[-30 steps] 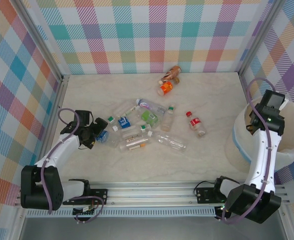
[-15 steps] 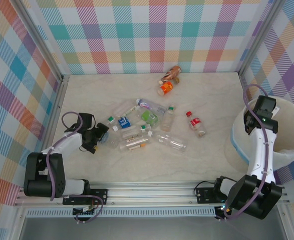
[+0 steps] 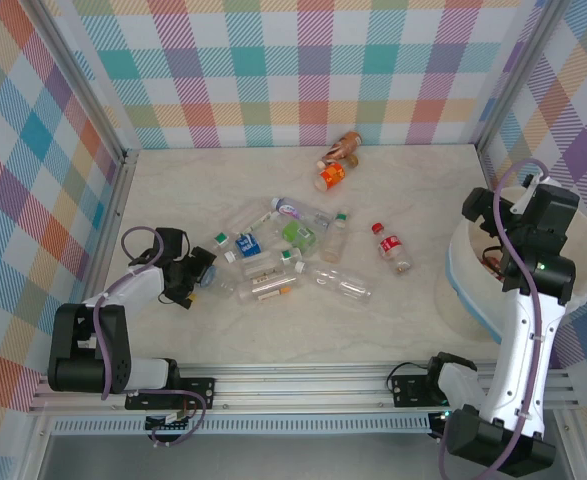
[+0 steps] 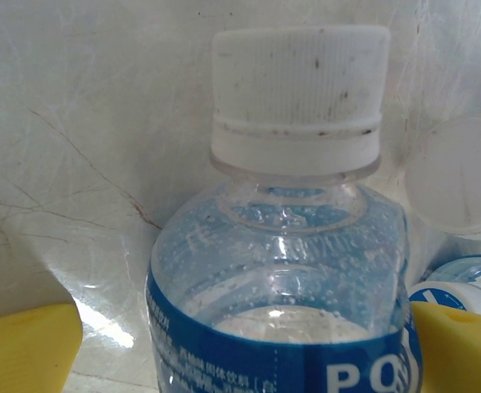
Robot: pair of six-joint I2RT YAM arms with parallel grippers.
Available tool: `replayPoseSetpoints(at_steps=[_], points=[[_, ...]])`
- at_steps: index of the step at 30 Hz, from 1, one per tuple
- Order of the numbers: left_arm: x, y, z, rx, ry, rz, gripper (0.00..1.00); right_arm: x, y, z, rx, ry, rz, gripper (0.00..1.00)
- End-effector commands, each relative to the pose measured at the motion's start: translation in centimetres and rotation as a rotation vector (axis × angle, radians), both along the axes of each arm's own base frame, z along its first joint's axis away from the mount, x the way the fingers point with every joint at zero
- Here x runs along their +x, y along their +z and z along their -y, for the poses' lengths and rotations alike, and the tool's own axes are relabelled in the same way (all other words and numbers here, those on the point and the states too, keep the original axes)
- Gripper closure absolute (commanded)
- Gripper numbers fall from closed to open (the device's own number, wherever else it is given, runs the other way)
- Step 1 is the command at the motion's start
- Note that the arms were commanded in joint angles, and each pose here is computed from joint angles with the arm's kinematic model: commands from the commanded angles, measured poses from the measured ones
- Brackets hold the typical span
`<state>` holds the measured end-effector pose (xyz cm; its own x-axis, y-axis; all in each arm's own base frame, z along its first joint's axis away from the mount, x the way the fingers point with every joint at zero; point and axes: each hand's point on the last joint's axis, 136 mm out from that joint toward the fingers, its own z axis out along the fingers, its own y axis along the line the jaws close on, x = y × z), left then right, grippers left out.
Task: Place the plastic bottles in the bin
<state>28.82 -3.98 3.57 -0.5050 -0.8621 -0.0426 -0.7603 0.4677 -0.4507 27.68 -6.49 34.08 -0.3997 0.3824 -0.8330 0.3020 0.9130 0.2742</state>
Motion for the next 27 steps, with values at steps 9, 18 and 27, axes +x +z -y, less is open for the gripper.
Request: replayPoseSetpoints(at_steps=[9, 18, 27], points=[[0.2, -1.4, 0.6, -0.064, 0.002, -0.031, 0.02, -0.3, 5.8, -11.9, 0.130, 0.576, 0.270, 0.00], [2.1, -0.9, 0.2, -0.014, -0.046, 0.061, 0.33, -1.1, 4.8, -18.4, 0.076, 0.861, 0.261, 0.00], [3.8, 6.1, 0.7, 0.041, -0.164, 0.320, 0.51, 0.5, 2.8, -21.5, 0.087, 0.896, 0.185, 0.00]])
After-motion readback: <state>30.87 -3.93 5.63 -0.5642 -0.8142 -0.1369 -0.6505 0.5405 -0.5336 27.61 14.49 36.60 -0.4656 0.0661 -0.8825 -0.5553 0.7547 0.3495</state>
